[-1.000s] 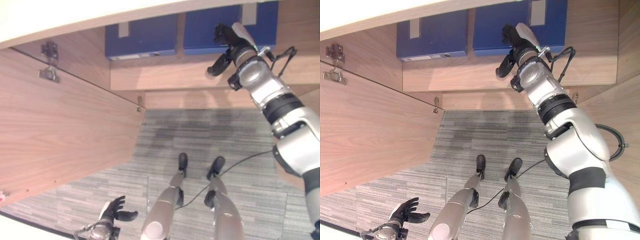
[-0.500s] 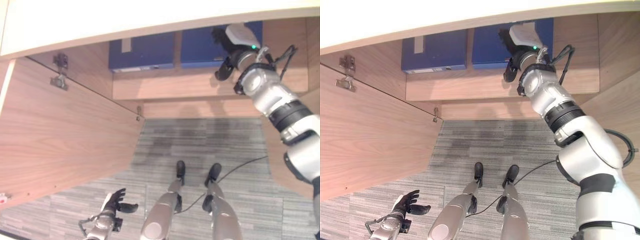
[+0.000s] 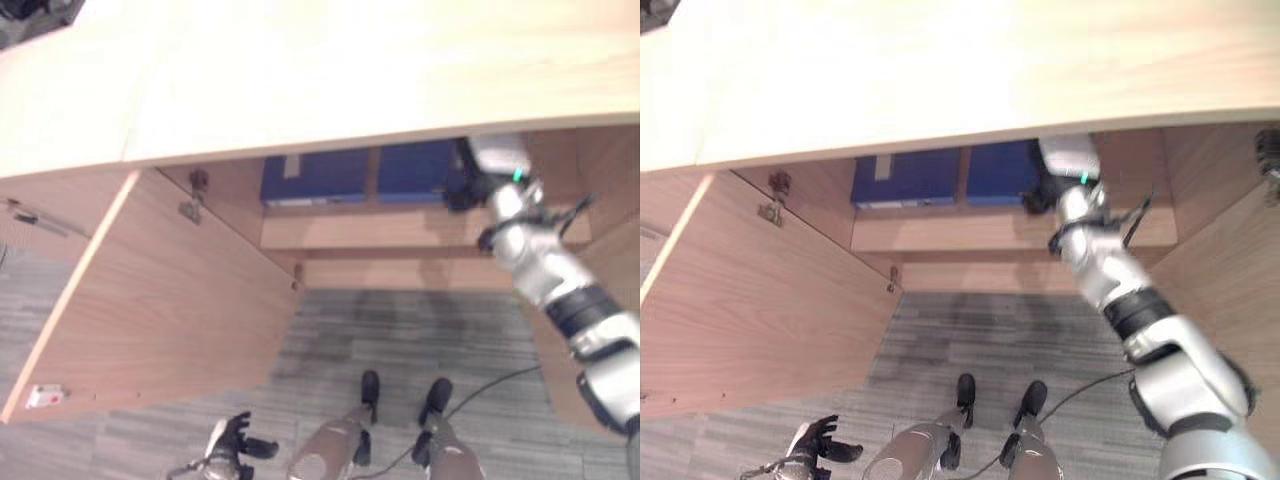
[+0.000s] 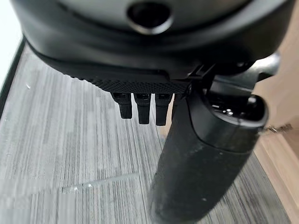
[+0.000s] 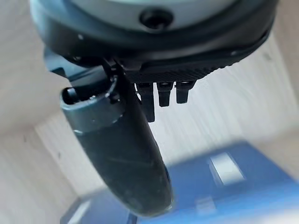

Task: Put the empty folder in the office cabinet

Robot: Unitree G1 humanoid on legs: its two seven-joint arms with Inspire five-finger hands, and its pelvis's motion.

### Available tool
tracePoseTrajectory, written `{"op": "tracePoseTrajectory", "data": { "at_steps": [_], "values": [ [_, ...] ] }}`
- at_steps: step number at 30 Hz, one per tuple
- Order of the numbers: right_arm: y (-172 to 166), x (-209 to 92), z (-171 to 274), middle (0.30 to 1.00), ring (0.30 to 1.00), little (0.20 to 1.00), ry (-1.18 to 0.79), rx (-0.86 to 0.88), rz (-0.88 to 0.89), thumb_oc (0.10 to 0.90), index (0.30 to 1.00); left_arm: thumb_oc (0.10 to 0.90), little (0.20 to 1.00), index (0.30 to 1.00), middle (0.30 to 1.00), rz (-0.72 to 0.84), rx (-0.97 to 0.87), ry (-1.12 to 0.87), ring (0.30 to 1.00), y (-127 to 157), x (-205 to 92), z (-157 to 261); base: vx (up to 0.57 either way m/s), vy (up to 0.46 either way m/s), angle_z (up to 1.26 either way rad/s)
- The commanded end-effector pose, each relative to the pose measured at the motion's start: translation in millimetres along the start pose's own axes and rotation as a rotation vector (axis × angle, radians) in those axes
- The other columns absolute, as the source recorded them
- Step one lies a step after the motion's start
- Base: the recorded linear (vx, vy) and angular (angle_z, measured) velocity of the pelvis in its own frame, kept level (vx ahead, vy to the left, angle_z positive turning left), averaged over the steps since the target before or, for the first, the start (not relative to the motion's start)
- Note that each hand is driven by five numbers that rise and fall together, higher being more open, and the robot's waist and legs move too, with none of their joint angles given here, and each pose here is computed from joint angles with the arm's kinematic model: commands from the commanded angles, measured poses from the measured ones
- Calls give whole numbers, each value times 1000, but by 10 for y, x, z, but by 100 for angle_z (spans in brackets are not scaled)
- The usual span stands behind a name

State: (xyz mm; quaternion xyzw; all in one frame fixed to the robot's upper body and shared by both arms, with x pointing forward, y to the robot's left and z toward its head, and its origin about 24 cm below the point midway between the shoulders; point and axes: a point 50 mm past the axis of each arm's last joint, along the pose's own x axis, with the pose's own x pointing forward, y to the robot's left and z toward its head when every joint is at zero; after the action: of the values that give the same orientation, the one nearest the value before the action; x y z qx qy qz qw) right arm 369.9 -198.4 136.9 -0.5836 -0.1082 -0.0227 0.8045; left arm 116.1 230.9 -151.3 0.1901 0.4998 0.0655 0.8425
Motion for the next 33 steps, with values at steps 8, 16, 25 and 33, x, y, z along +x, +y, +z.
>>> {"op": "tracePoseTrajectory", "data": {
  "at_steps": [8, 16, 25, 33],
  "values": [
    [1031, -1135, -649, 900, 900, 900, 518, 646, 137, 800, 900, 800, 900, 900, 900, -8, 99, 157, 900, -79, -46, -287, -4, 83, -28],
    [1661, -2152, -769, 900, 900, 900, 992, 1344, 29, 800, 900, 800, 900, 900, 900, -49, 124, 199, 900, -98, -47, -320, 19, 31, -96],
    [1753, -2961, -1175, 900, 900, 900, 1411, 1474, -251, 800, 900, 800, 900, 900, 900, -80, 104, 179, 900, -175, -62, -308, 61, -222, -110],
    [1102, -2195, -1453, 900, 900, 900, 1014, 1221, -179, 800, 900, 800, 900, 900, 900, -73, 44, 207, 900, -164, -71, -349, 59, -355, -14]
  ]
}}
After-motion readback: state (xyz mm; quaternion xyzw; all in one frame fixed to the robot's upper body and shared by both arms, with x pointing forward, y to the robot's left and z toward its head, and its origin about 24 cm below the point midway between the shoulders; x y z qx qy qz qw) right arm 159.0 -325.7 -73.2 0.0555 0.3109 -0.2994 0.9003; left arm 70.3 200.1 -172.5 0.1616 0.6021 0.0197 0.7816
